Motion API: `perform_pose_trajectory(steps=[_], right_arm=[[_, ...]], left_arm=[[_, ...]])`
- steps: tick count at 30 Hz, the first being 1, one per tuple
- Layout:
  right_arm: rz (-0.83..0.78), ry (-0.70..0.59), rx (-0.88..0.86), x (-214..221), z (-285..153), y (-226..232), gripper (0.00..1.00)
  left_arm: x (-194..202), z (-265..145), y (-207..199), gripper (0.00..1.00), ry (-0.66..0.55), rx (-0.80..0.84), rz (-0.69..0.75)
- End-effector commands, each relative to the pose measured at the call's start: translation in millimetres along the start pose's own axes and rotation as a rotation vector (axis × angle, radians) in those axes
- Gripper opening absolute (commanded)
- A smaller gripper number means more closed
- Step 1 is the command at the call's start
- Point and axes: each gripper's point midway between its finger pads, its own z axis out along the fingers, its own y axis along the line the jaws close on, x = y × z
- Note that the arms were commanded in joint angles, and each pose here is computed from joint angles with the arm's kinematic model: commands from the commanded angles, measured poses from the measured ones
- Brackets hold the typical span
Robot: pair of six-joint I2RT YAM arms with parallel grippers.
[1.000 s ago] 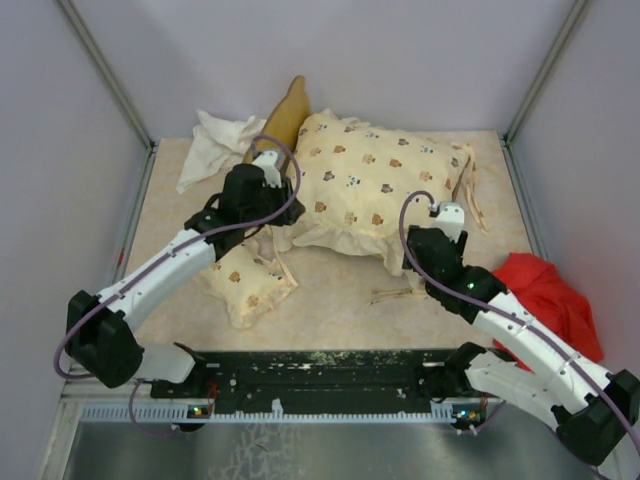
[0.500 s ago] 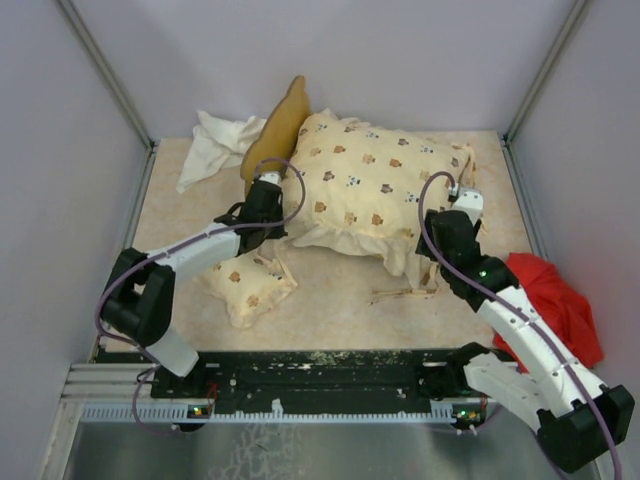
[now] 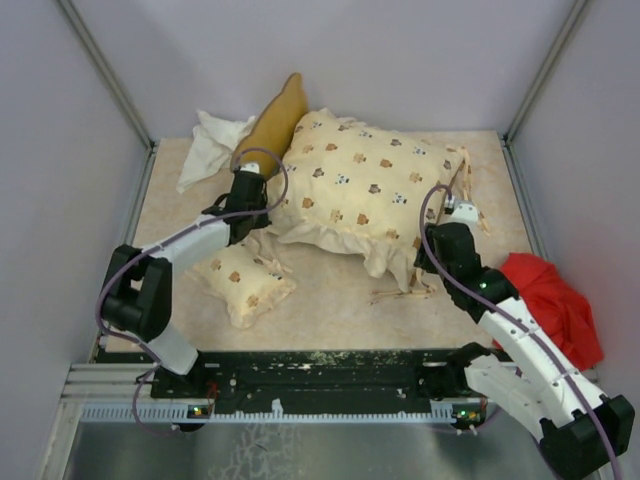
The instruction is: Set up the pet bed
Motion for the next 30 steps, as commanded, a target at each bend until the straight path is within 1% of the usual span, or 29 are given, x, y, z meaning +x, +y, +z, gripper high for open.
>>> perform_pose_trajectory(steps=[1,5,9,12,17,20,23,29,30], right_arm=[[0.052,-0.047,-0.061,-12,-2,12,0.47],[0.063,-0.052,-0.088,-15,-4,17,0.45],[0.100,-0.046,-0.062,-8,0,13,0.44],[0.103,-0.048,-0.045,-6,2,10,0.43],[0.108,-0.063,-0.033,-11,-2,7,0.43],[0.111,-0.091,-0.021,-20,-7,4,0.44],[0.112,-0.110,0.001,-27,-10,0,0.46],[0.099,-0.129,-0.009,-37,-14,2,0.50],[0.099,-0.131,-0.012,-37,-15,2,0.50]], left_arm=[[-28,-33,-31,0.29,-0.044,0.167,-0.045],[-31,-80,-61,0.36,-0.085,0.336,-0.024],[-25,-123,-98,0.39,-0.140,0.505,0.008],[-17,-150,-137,0.41,-0.175,0.692,0.060],[4,-188,-199,0.44,-0.143,0.920,0.118],[20,-203,-231,0.46,-0.131,0.994,0.133],[33,-204,-255,0.49,-0.101,1.034,0.120],[62,-176,-285,0.51,-0.003,0.973,0.145],[65,-171,-286,0.49,0.000,0.960,0.150]])
